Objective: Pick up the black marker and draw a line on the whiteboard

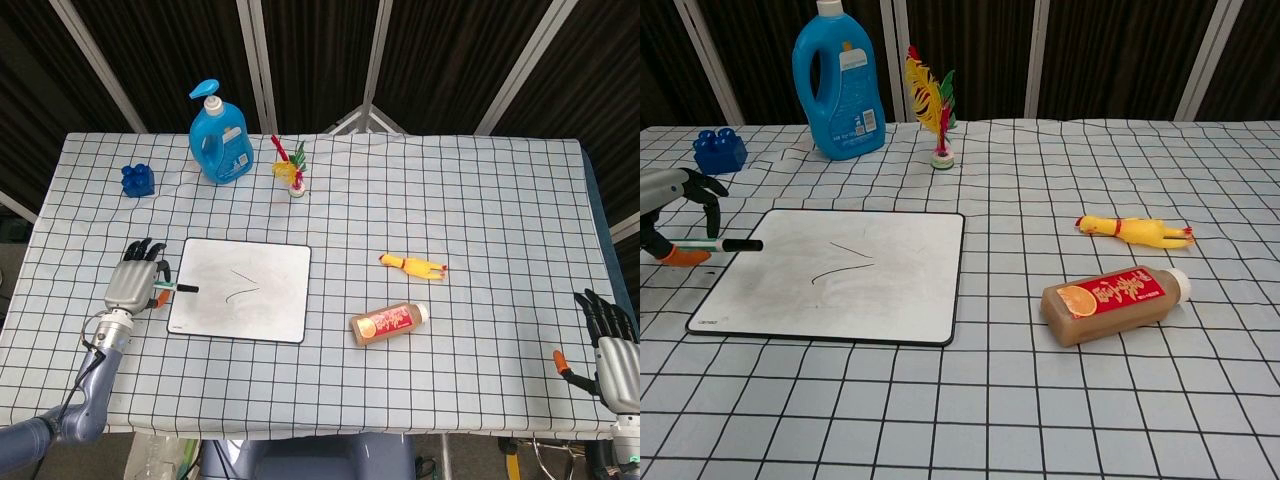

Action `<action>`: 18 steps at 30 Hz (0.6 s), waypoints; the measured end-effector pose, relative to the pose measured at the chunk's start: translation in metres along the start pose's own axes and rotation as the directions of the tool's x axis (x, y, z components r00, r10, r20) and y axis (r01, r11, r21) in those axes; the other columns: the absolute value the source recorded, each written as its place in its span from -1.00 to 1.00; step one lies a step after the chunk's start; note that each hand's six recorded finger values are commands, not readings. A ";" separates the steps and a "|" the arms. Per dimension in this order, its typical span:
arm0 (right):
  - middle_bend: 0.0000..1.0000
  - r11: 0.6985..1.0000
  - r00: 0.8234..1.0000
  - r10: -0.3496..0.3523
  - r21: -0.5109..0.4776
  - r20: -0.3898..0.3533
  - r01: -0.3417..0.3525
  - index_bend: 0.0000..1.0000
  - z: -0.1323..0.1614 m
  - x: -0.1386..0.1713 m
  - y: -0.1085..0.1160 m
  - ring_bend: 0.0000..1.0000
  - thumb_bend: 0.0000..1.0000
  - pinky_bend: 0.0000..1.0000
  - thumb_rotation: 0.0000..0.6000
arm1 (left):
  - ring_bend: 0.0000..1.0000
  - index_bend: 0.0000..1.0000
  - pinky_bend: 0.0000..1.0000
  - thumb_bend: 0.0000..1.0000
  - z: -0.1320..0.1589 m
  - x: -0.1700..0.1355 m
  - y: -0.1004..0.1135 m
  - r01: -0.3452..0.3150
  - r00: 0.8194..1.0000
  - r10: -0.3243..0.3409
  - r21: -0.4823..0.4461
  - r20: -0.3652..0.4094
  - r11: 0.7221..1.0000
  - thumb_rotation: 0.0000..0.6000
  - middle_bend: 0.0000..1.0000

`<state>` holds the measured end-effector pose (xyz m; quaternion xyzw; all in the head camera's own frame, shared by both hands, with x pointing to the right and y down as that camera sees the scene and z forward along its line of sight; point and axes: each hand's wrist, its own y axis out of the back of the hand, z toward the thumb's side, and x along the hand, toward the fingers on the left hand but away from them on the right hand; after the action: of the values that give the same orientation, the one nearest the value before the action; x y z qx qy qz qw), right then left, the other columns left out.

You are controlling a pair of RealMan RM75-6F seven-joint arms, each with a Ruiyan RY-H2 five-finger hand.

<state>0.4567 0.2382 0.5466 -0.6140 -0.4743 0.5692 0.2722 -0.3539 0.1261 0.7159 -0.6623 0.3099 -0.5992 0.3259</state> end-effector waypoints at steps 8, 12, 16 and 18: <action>-1.00 1.000 1.000 -0.003 0.001 -0.001 0.003 -1.00 0.000 0.001 0.001 -1.00 -0.29 -1.00 1.00 | -1.00 -0.22 -1.00 -0.45 0.004 0.002 -0.008 0.022 1.000 -0.022 -0.014 -0.016 1.000 1.00 -1.00; -1.00 1.000 1.000 -0.003 0.001 -0.003 0.003 -1.00 0.000 0.001 0.001 -1.00 -0.29 -1.00 1.00 | -1.00 -0.31 -1.00 -0.45 0.003 -0.001 -0.005 0.018 1.000 -0.019 -0.032 -0.022 0.999 1.00 -1.00; -1.00 1.000 1.000 0.001 0.004 -0.005 -0.001 -1.00 0.000 0.001 0.000 -1.00 -0.29 -1.00 1.00 | -1.00 -0.46 -1.00 -0.50 -0.001 -0.009 0.004 -0.003 0.999 0.001 -0.065 -0.032 0.998 1.00 -1.00; -1.00 1.000 1.000 0.007 0.009 -0.008 -0.007 -1.00 0.001 0.002 -0.001 -1.00 -0.29 -1.00 1.00 | -1.00 -0.60 -1.00 -0.55 -0.005 -0.014 0.010 -0.015 0.999 0.012 -0.083 -0.038 0.996 1.00 -1.00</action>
<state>0.4556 0.2397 0.5464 -0.6166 -0.4686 0.5699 0.2747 -0.3599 0.1309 0.7001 -0.6619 0.3451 -0.5959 0.2962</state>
